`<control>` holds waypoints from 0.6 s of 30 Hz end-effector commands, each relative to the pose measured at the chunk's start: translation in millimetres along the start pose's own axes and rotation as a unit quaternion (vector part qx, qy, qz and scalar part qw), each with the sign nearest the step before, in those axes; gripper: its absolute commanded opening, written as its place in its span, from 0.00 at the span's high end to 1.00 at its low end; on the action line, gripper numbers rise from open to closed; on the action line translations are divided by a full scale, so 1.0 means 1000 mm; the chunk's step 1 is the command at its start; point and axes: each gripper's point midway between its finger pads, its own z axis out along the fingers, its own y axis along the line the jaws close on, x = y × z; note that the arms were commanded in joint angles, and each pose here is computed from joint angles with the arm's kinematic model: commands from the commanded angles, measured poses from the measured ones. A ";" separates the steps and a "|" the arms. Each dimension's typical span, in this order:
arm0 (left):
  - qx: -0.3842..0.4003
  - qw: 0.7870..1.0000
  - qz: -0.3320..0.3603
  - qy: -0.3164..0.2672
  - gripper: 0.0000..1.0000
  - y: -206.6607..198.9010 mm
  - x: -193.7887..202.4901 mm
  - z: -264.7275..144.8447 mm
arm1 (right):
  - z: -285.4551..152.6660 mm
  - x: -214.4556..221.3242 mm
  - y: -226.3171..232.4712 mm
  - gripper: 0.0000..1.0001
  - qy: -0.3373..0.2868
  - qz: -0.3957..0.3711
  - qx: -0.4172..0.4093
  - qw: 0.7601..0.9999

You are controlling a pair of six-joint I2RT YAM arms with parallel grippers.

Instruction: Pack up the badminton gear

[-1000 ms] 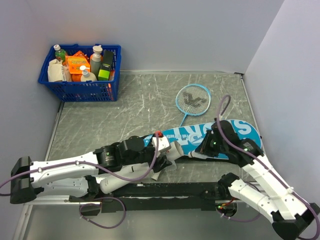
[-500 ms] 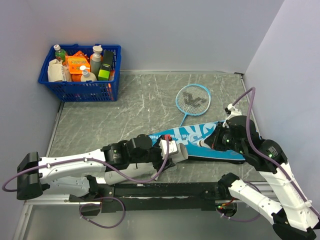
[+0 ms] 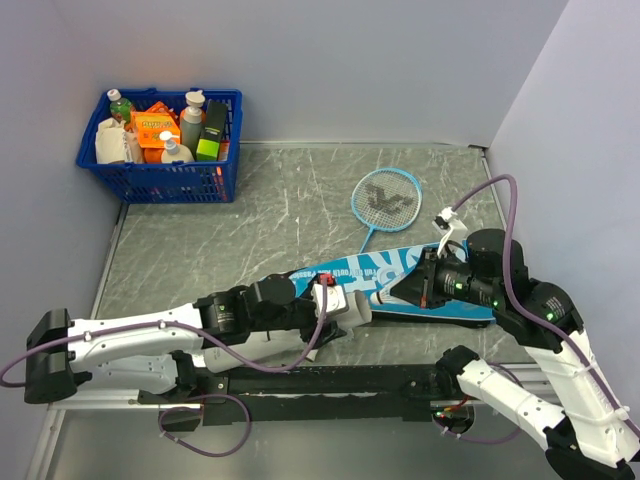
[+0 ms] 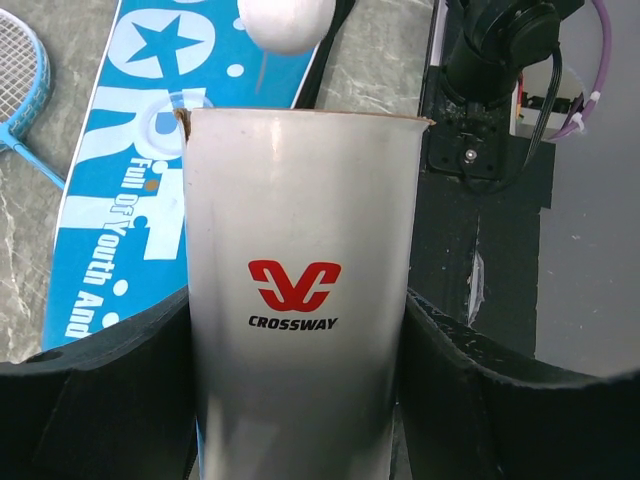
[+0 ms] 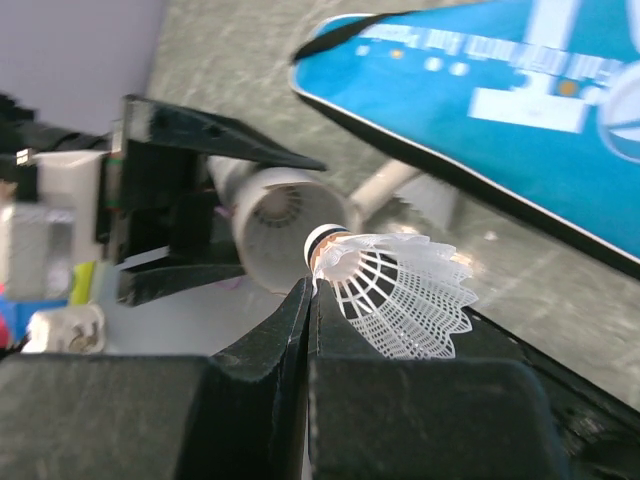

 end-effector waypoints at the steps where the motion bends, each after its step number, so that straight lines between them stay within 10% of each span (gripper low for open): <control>1: -0.002 0.998 0.001 -0.059 0.99 -0.001 -0.031 -0.007 | 0.000 -0.003 0.027 1.00 0.000 -0.014 -0.076 0.997; 18: 0.009 0.996 -0.003 -0.087 0.99 -0.006 -0.043 -0.018 | 0.052 0.011 0.052 1.00 0.053 0.003 -0.144 0.988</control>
